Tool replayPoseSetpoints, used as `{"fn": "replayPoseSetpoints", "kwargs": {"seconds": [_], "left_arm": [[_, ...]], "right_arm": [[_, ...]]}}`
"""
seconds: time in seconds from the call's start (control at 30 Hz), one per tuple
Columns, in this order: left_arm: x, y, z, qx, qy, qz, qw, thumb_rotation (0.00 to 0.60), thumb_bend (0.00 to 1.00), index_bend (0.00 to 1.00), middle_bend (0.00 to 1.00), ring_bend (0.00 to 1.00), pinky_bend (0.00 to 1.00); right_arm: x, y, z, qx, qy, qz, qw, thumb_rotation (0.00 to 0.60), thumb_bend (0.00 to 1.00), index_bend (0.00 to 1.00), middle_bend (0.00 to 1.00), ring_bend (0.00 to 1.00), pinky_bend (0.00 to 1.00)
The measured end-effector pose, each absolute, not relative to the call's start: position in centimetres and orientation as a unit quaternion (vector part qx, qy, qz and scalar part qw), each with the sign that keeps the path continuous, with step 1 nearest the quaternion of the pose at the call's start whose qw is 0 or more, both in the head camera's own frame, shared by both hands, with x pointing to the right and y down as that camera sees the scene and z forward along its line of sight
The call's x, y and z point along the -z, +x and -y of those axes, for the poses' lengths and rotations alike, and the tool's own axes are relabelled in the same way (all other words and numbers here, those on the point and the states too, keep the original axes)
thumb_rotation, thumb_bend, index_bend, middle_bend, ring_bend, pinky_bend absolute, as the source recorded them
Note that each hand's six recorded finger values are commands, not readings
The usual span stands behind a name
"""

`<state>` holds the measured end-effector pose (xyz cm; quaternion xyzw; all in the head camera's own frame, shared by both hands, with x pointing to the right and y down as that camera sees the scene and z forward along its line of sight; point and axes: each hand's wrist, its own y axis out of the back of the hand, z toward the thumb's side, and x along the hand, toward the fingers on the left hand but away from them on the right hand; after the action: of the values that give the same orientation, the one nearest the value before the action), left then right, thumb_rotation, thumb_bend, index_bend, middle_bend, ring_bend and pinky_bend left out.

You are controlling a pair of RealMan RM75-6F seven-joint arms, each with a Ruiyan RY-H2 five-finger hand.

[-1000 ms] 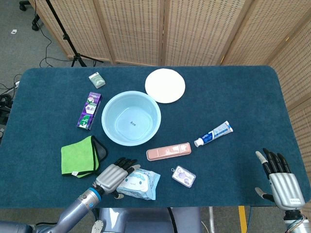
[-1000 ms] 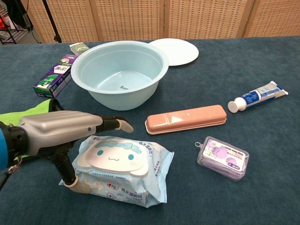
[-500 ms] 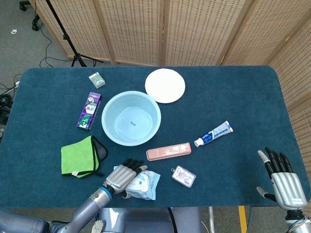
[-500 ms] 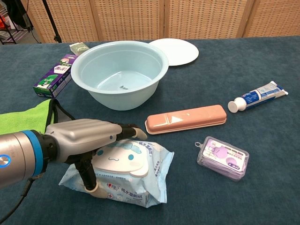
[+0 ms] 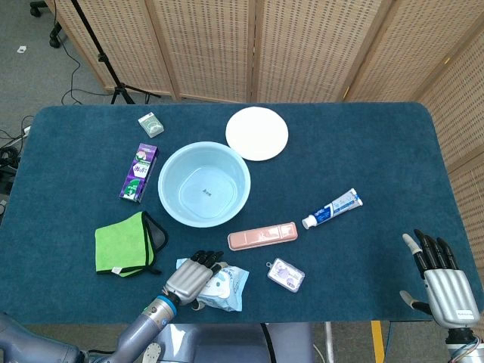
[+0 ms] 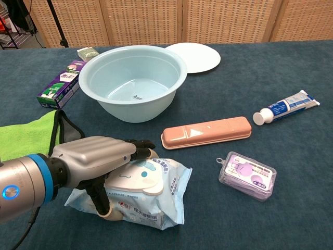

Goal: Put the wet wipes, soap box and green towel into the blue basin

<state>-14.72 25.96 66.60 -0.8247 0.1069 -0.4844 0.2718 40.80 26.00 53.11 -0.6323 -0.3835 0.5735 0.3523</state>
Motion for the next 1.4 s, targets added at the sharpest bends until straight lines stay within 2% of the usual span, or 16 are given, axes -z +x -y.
{"fn": "replayPoseSetpoints", "kwargs": {"seconds": [0.07, 0.13, 0.23, 0.43, 0.57, 0.83, 1.4], "left_arm": [[-66.5, -14.7, -25.8, 0.484, -0.823, -0.115, 0.275, 0.600, 0.23, 0.38, 0.05, 0.12, 0.19], [-66.5, -14.6, -25.7, 0.483, -0.820, -0.122, 0.281, 0.600, 0.26, 0.50, 0.11, 0.17, 0.23], [-66.4, -14.5, -25.5, 0.481, -0.815, -0.133, 0.294, 0.600, 0.30, 0.63, 0.21, 0.23, 0.28], [-66.0, -14.4, -24.7, 0.471, -0.805, -0.180, 0.314, 0.600, 0.39, 0.76, 0.36, 0.39, 0.39], [-65.9, -14.4, -24.4, 0.465, -0.801, -0.204, 0.315, 0.600, 0.40, 0.77, 0.40, 0.43, 0.42], [-65.2, -14.7, -23.4, 0.460, -0.795, -0.223, 0.327, 0.600, 0.40, 0.78, 0.40, 0.44, 0.42], [-60.2, -15.3, -18.3, 0.411, -0.782, -0.299, 0.361, 0.600, 0.40, 0.78, 0.40, 0.44, 0.42]], "right_arm": [[-53.1, 40.8, -26.0, -0.574, -0.632, 0.384, 0.352, 0.600, 0.16, 0.00, 0.00, 0.00, 0.00], [-53.1, 40.8, -26.0, -0.574, -0.632, 0.383, 0.352, 0.600, 0.16, 0.00, 0.00, 0.00, 0.00], [-53.2, 40.8, -26.0, -0.574, -0.632, 0.383, 0.352, 0.600, 0.16, 0.00, 0.00, 0.00, 0.00], [-53.1, 40.8, -26.0, -0.575, -0.632, 0.383, 0.351, 0.600, 0.16, 0.00, 0.00, 0.00, 0.00], [-53.1, 40.8, -26.0, -0.574, -0.632, 0.384, 0.351, 0.600, 0.16, 0.00, 0.00, 0.00, 0.00], [-53.1, 40.9, -26.0, -0.575, -0.631, 0.385, 0.351, 0.600, 0.16, 0.00, 0.00, 0.00, 0.00], [-53.2, 40.7, -26.1, -0.578, -0.631, 0.379, 0.351, 0.600, 0.16, 0.00, 0.00, 0.00, 0.00]]}}
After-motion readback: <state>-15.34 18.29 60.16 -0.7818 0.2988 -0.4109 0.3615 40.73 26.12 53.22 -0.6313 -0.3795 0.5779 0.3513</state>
